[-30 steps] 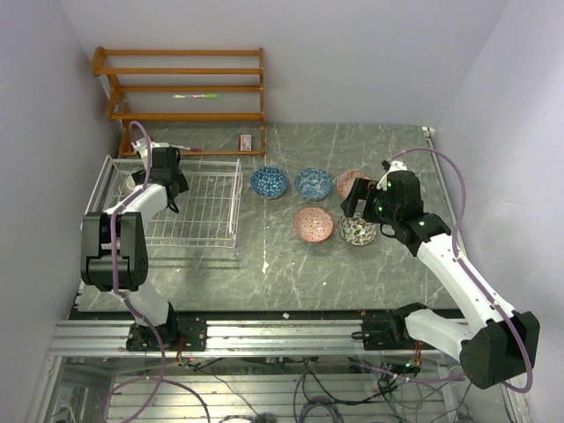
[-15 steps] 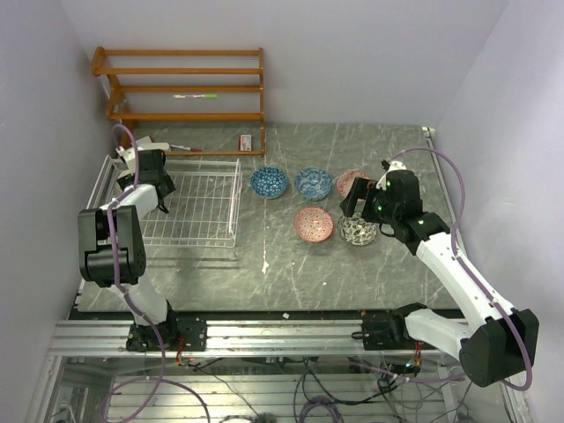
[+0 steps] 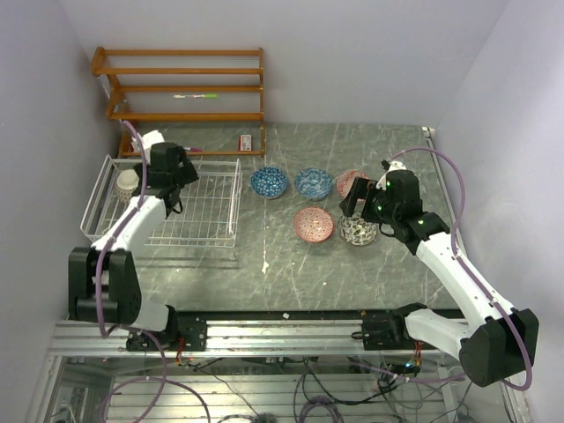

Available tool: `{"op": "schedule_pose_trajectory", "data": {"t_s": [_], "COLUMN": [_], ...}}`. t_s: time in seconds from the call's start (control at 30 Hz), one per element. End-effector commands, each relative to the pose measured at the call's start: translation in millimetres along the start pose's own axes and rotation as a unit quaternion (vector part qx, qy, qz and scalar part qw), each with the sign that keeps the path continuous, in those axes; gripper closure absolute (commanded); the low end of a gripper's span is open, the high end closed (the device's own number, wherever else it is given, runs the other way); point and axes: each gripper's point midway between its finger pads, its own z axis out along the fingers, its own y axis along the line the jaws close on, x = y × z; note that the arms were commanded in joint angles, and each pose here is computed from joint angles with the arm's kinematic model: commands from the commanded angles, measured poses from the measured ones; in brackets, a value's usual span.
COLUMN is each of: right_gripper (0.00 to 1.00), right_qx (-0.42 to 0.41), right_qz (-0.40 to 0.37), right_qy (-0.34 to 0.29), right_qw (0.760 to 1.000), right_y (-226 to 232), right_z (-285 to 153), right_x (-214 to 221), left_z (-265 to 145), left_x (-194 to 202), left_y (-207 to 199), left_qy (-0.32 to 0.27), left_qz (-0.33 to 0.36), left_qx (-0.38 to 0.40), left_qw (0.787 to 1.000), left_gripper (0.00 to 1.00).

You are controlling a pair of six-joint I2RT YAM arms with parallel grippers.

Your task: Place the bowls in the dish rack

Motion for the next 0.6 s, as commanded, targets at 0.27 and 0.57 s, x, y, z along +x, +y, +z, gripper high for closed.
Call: {"op": "schedule_pose_trajectory", "data": {"t_s": [0.27, 0.57], "right_gripper": [0.0, 0.0], "right_qx": [0.034, 0.047], "right_qz": [0.023, 0.028], "right_qy": [-0.096, -0.169], "right_qw": [0.994, 0.984], "right_y": [2.6, 10.5], "right_z": [-31.1, -73.8], "right_x": [-67.0, -124.1], "left_z": [-148.9, -209.1], "left_x": [-16.2, 79.4], "left_y": [-149.8, -261.6], "left_qy": [-0.083, -0.067], "left_qz": [0.09, 0.225], "left_qx": [0.245, 0.365], "left_qw": [0.962, 0.901], "left_gripper": [0.0, 0.02]}}
